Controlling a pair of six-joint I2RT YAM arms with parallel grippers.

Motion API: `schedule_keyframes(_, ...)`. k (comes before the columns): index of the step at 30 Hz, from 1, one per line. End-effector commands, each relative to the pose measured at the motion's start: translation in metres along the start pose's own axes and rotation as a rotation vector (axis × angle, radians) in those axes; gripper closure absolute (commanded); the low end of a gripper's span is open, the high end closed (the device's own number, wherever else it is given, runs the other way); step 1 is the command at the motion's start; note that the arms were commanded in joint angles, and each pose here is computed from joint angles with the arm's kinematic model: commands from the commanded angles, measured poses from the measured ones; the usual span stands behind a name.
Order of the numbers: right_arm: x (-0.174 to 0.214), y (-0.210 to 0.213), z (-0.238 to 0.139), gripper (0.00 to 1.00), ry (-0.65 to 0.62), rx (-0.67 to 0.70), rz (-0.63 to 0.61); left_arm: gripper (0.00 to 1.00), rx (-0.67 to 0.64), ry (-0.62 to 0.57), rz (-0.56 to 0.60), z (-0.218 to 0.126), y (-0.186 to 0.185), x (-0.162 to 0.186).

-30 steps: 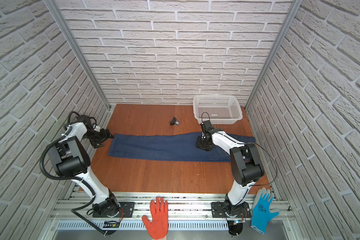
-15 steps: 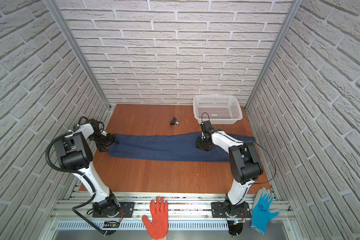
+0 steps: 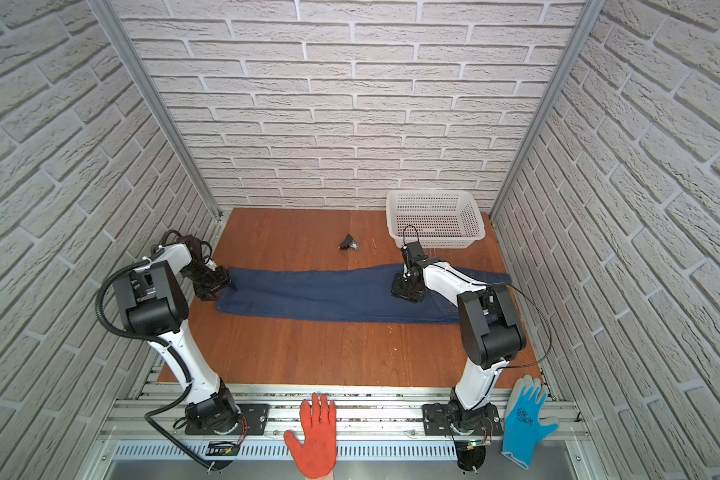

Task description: Fold and stack the trousers

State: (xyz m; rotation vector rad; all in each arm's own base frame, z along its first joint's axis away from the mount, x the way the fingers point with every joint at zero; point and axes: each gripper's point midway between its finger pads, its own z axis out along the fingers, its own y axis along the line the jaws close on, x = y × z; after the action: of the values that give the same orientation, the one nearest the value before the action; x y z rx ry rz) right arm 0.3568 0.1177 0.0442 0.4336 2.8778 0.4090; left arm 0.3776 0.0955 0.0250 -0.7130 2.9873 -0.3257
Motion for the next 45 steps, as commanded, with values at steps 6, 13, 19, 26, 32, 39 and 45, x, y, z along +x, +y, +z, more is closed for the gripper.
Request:
schedule_keyframes(6,0.002,-0.005,0.002,0.61,-0.001,0.018,-0.016,0.62,0.044,0.152,0.006,0.034,-0.01,0.034)
schedule_keyframes(13,0.002,-0.004,0.0,0.62,-0.002,0.014,-0.016,0.84,0.055,0.131,0.01,0.029,-0.014,0.032)
schedule_keyframes(19,0.001,-0.002,-0.006,0.62,-0.013,0.011,-0.017,1.0,0.042,0.091,0.017,0.02,-0.014,0.027)
schedule_keyframes(26,-0.001,0.0,-0.017,0.62,-0.032,0.007,-0.02,1.0,0.023,0.013,0.043,-0.006,-0.016,0.02)
schedule_keyframes(32,-0.001,0.0,-0.024,0.62,-0.046,0.008,-0.014,1.0,-0.044,-0.087,0.051,-0.036,-0.009,0.01)
schedule_keyframes(39,0.0,-0.001,-0.029,0.62,-0.054,0.012,-0.01,1.0,-0.148,-0.144,0.044,-0.055,0.009,0.003)
schedule_keyframes(45,-0.002,-0.002,-0.034,0.61,-0.065,0.024,-0.008,1.0,-0.206,-0.164,0.032,-0.066,0.023,-0.001)
